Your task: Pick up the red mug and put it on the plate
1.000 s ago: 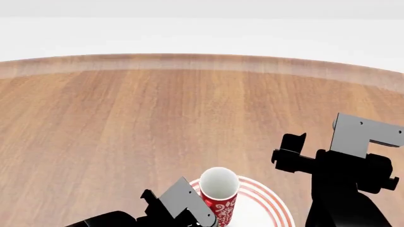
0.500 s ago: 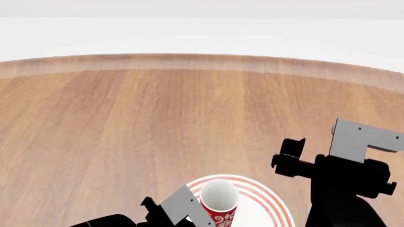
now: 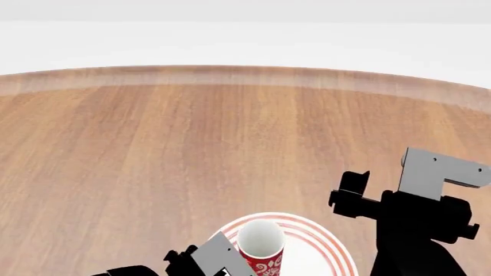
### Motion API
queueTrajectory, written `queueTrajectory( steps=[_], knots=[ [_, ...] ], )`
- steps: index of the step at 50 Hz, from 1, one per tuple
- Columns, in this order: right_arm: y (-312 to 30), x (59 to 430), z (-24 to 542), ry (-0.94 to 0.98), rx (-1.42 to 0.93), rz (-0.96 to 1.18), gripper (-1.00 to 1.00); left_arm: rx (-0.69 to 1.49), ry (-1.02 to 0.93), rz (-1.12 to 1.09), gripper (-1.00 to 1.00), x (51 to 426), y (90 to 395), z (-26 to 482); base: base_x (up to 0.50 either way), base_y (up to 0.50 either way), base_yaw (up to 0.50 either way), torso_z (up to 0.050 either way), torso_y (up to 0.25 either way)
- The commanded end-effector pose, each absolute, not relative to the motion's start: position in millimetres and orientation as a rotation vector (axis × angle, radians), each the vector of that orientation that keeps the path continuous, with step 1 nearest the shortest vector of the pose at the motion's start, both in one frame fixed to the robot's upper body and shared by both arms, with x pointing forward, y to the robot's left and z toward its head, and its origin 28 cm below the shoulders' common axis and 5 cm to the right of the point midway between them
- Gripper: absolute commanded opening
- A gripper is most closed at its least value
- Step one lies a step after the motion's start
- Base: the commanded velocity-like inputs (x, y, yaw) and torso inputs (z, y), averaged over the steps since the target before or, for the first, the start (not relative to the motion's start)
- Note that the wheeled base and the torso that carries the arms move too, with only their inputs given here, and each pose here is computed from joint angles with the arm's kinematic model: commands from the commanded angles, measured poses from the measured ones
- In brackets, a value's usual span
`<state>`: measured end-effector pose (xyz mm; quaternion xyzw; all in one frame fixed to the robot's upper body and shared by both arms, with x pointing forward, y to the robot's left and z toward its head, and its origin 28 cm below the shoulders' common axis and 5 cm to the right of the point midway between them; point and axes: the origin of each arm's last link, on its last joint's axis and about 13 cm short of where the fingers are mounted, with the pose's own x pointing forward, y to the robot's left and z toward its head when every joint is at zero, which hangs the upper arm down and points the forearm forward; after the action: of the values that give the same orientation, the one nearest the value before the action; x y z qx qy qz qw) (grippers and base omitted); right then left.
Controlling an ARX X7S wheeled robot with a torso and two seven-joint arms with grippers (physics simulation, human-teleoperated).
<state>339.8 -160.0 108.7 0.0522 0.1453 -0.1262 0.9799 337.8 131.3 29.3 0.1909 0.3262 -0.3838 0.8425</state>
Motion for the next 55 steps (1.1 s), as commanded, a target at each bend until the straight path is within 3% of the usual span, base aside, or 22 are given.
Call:
queueTrajectory(
  steps=[1, 39, 55],
  knots=[
    [-158, 340, 106, 0.285, 0.129, -0.242, 1.0, 0.39, 0.71, -0.846, 1.0, 333, 123, 27, 0.0, 0.0, 0.0, 0.0, 0.0],
    [-153, 343, 104, 0.296, 0.127, -0.227, 1.0, 0.385, 0.654, -0.904, 1.0, 339, 132, 23, 0.0, 0.0, 0.0, 0.0, 0.0],
    [-151, 343, 103, 0.299, 0.126, -0.222, 1.0, 0.26, 0.597, -0.987, 1.0, 292, 166, 48, 0.0, 0.0, 0.0, 0.0, 0.0]
  ],
)
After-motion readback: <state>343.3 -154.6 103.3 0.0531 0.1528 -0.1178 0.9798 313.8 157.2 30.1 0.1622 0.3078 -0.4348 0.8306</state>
